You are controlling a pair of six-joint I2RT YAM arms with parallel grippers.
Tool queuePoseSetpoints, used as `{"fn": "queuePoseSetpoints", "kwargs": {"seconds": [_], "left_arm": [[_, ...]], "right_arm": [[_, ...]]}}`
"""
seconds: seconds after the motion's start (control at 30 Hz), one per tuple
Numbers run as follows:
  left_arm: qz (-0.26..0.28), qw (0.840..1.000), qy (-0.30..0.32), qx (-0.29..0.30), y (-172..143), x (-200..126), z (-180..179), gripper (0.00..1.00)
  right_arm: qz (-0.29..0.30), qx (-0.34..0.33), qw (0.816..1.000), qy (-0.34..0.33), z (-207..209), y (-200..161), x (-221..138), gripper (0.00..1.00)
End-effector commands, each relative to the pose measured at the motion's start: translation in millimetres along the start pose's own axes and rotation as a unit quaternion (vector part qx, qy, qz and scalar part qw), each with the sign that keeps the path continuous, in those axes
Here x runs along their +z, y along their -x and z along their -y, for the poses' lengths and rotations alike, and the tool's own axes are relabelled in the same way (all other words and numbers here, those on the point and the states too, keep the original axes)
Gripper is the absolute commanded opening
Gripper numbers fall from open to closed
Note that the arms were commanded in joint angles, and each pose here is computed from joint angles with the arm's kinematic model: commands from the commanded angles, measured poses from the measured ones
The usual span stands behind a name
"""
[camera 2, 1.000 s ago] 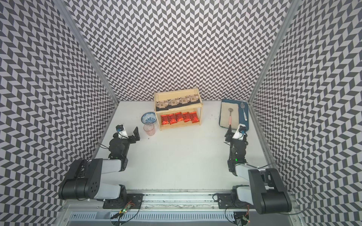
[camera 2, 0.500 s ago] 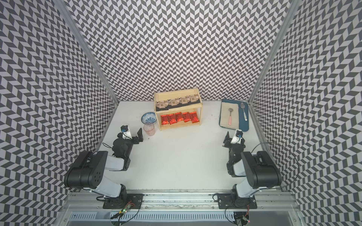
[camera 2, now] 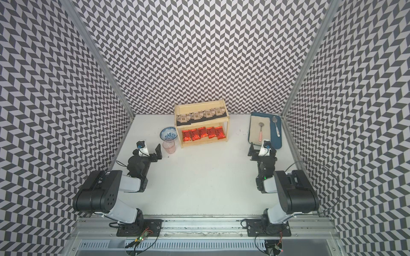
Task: Place the tea bags on the shelf by color
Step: Reset both arms
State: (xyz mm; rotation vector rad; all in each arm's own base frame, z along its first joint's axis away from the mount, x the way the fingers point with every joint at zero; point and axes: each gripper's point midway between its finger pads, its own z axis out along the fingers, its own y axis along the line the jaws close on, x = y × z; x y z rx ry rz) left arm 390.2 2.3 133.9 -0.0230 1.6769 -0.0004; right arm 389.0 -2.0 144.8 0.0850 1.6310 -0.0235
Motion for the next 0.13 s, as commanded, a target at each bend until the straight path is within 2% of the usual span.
{"fn": "queuePoseSetpoints", "kwargs": {"seconds": [0.0, 0.1], "left_arm": [[0.006, 1.000, 0.001, 0.007, 4.7, 2.2, 1.1, 0.99], [0.009, 1.000, 0.001, 0.007, 5.5, 0.2, 1.2, 0.99]], "right_arm": [[0.002, -0.007, 1.000, 0.025, -9.2, 2.5, 2.4, 1.00], [0.019, -0.007, 0.999, 0.028, -9.4, 7.1, -4.5, 1.00]]}}
